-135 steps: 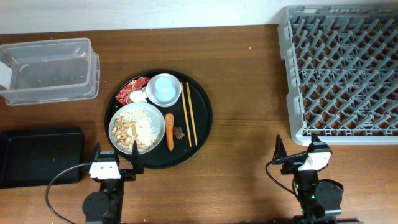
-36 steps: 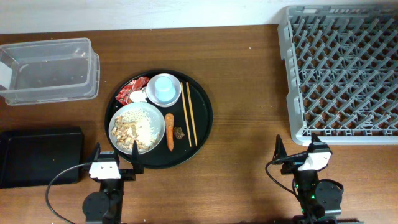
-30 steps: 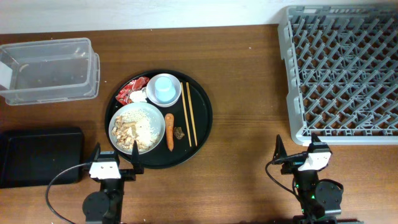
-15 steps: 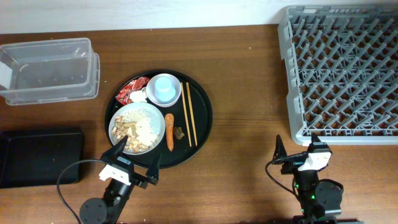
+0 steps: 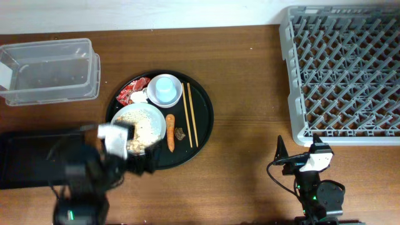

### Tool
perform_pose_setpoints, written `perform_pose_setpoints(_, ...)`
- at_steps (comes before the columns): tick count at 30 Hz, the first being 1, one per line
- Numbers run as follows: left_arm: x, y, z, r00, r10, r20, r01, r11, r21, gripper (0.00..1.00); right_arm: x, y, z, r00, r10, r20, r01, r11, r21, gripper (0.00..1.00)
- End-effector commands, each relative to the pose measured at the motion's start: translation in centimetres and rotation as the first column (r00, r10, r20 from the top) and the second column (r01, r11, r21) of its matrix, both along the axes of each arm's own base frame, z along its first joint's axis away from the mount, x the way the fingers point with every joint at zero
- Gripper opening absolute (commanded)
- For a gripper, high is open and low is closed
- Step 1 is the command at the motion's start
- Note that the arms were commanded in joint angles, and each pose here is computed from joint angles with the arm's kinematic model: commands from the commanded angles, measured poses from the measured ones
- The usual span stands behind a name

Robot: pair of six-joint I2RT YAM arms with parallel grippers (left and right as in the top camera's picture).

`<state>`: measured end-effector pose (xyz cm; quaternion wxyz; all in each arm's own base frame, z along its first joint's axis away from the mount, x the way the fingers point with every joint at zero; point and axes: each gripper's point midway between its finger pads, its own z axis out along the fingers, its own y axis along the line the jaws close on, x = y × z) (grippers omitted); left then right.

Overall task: Sort waste into correct bins and load items into the dishwasher rack
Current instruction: 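Move the left gripper over the tray to the white plate rim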

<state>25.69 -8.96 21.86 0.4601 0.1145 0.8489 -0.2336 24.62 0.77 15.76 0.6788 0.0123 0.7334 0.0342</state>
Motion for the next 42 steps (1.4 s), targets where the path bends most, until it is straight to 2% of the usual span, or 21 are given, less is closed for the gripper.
perform_pose_setpoints(1,2.1,-2.2,2.5,0.988,-0.146,-0.053,0.142,0.988,-0.064,0.99,0.0,-0.3,-0.2,1.000,-0.015,-0.004,0.015,1.000,-0.008,0.98)
perform_pose_setpoints(4,3.3,-3.2,3.0,0.974,-0.207,-0.093,0.195,0.974,-0.118,0.99,0.0,-0.3,-0.2,1.000,-0.015,-0.004,0.015,1.000,-0.008,0.98)
perform_pose_setpoints(6,4.5,-2.3,1.6,0.971,-0.114,-0.209,0.095,0.991,-0.098,0.99,0.0,-0.3,-0.2,1.000,-0.015,-0.004,0.015,1.000,-0.008,0.98)
perform_pose_setpoints(7,5.0,-1.4,0.4,0.959,-0.028,-0.282,0.016,0.999,-0.044,0.99,0.0,-0.3,-0.2,1.000,-0.015,-0.004,0.015,1.000,-0.008,0.98)
perform_pose_setpoints(8,5.2,0.0,-0.9,0.934,0.082,-0.348,-0.064,0.996,0.062,0.99,0.0,-0.3,-0.2,1.000,-0.015,-0.004,0.015,1.000,-0.008,0.98)
perform_pose_setpoints(10,5.3,1.5,-2.3,0.895,0.209,-0.393,-0.125,0.966,0.228,0.99,0.0,-0.3,-0.2,1.000,-0.015,-0.004,0.015,1.000,-0.008,0.98)
perform_pose_setpoints(11,5.5,1.5,-2.7,0.889,0.229,-0.397,-0.121,0.952,0.280,0.99,0.0,-0.3,-0.2,1.000,-0.015,-0.004,0.015,1.000,-0.008,0.98)
perform_pose_setpoints(16,5.6,-2.3,-3.7,0.895,0.106,-0.433,-0.002,0.972,0.235,0.99,0.0,-0.3,-0.2,1.000,-0.015,-0.004,0.015,1.000,-0.008,0.98)
perform_pose_setpoints(19,5.5,-2.8,-5.1,0.876,0.099,-0.472,0.025,0.968,0.249,0.99,0.0,-0.3,-0.2,1.000,-0.015,-0.004,0.015,1.000,-0.008,0.98)
perform_pose_setpoints(23,4.2,-1.8,-7.9,0.805,0.148,-0.575,0.047,0.950,0.310,0.99,0.0,-0.3,-0.2,1.000,-0.015,-0.004,0.015,1.000,-0.008,0.98)
perform_pose_setpoints(26,3.1,0.2,-10.8,0.721,0.257,-0.644,0.054,0.905,0.422,0.99,0.0,-0.3,-0.2,1.000,-0.015,-0.004,0.015,1.000,-0.008,0.98)
perform_pose_setpoints(29,2.9,1.0,-12.6,0.659,0.334,-0.674,0.028,0.884,0.466,0.99,0.0,-0.3,-0.2,1.000,-0.015,-0.004,0.015,1.000,-0.008,0.98)
perform_pose_setpoints(30,2.9,1.1,-13.2,0.645,0.348,-0.681,0.027,0.880,0.475,0.94,0.0,-0.3,-0.2,1.000,-0.015,-0.004,0.015,1.000,-0.008,0.98)
perform_pose_setpoints(31,3.0,1.3,-13.8,0.632,0.367,-0.683,0.021,0.872,0.488,0.84,0.0,-0.3,-0.2,1.000,-0.015,-0.004,0.015,1.000,-0.008,0.98)
perform_pose_setpoints(32,3.1,1.6,-14.3,0.620,0.386,-0.683,0.018,0.864,0.503,0.81,0.0,-0.3,-0.2,1.000,-0.015,-0.004,0.015,1.000,-0.008,0.98)
perform_pose_setpoints(35,3.0,1.7,-15.7,0.587,0.402,-0.703,0.039,0.853,0.520,0.80,0.0,-0.3,-0.2,1.000,-0.015,-0.004,0.015,1.000,-0.008,0.98)
perform_pose_setpoints(37,3.0,1.7,-16.4,0.573,0.406,-0.712,0.049,0.850,0.524,0.76,0.0,-0.3,-0.2,1.000,-0.015,-0.004,0.015,1.000,-0.008,0.98)
perform_pose_setpoints(42,4.2,1.4,-17.0,0.600,0.399,-0.694,0.030,0.855,0.517,0.74,0.0,-0.3,-0.2,1.000,-0.015,-0.004,0.015,1.000,-0.008,0.98)
